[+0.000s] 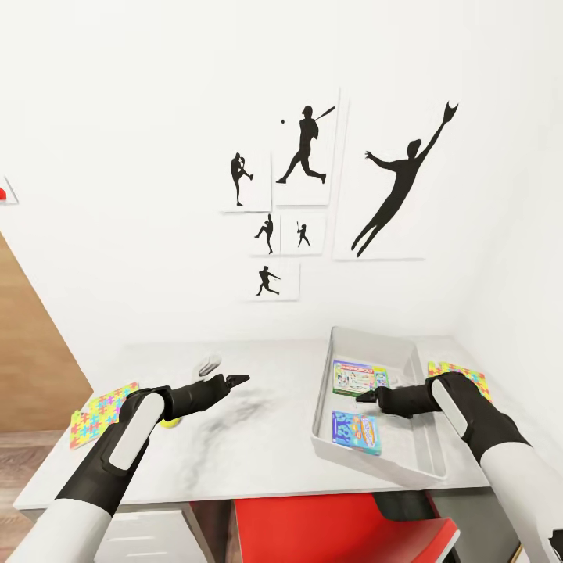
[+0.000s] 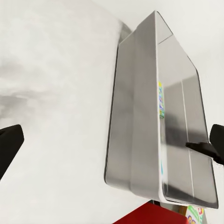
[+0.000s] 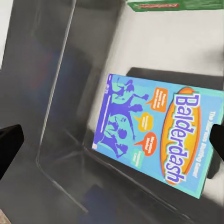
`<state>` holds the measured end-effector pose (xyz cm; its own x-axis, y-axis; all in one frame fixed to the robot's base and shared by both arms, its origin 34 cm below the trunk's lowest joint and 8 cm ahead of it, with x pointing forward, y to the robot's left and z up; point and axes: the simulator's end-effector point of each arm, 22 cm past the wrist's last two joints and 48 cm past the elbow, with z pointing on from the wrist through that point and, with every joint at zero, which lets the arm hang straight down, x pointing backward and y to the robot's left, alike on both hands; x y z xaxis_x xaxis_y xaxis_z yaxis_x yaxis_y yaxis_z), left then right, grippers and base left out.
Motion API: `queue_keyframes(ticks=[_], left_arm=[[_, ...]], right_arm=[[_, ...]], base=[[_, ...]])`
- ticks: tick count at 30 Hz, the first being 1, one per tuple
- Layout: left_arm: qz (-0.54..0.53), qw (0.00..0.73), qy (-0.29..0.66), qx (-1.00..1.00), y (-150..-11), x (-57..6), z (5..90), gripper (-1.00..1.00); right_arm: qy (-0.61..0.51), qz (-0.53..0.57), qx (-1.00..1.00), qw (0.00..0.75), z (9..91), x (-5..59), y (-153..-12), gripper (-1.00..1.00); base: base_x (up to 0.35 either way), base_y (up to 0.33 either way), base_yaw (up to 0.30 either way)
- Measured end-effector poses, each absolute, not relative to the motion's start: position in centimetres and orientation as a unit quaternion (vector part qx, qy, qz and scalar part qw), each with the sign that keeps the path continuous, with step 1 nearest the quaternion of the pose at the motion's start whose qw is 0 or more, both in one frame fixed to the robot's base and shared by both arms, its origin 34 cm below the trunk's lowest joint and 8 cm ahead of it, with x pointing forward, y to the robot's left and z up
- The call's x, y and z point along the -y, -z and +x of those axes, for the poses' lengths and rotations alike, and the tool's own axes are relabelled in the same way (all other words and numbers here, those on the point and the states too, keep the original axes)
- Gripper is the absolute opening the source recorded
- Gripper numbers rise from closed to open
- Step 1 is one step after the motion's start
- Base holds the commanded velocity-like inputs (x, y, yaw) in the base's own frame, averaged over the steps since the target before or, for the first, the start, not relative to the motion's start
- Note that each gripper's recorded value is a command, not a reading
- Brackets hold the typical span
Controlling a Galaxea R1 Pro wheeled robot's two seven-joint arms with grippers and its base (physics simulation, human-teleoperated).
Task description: Put all the toys in the child's room - the three board games (two on the bed and one on the table), the two jigsaw puzzles on the table, and the tennis ball on the table - inside the toy box on the table in the child's room.
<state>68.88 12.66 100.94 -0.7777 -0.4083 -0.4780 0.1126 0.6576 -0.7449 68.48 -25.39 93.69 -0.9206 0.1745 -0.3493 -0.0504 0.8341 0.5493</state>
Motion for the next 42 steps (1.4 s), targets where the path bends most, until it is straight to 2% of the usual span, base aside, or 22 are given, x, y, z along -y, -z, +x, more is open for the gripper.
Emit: queue_keyframes(ticks=[9,12,20,42], left_arm=[[-0.087,0.322,0.405,-0.851,-101.0,-12.7,68.9,1.00],[-0.088,0.323,0.405,-0.851,-101.0,-12.8,68.9,1.00],[-0.091,0.327,0.407,-0.848,-101.3,-13.0,69.1,1.00],[-0.093,0.329,0.413,-0.844,-101.7,-12.9,69.2,1.00]], right_arm=[[-0.287,0.002,-0.924,0.251,70.8,24.6,-98.0,1.00],[-0.292,-0.015,-0.904,0.312,72.8,24.4,-103.0,1.00],[-0.290,-0.030,-0.867,0.405,74.5,25.4,-110.6,1.00],[-0.287,-0.032,-0.858,0.425,74.5,25.8,-112.1,1.00]], base=[[0.000,0.000,0.000],[0.000,0.000,0.000],[0.000,0.000,0.000],[-0.007,0.015,0.000]])
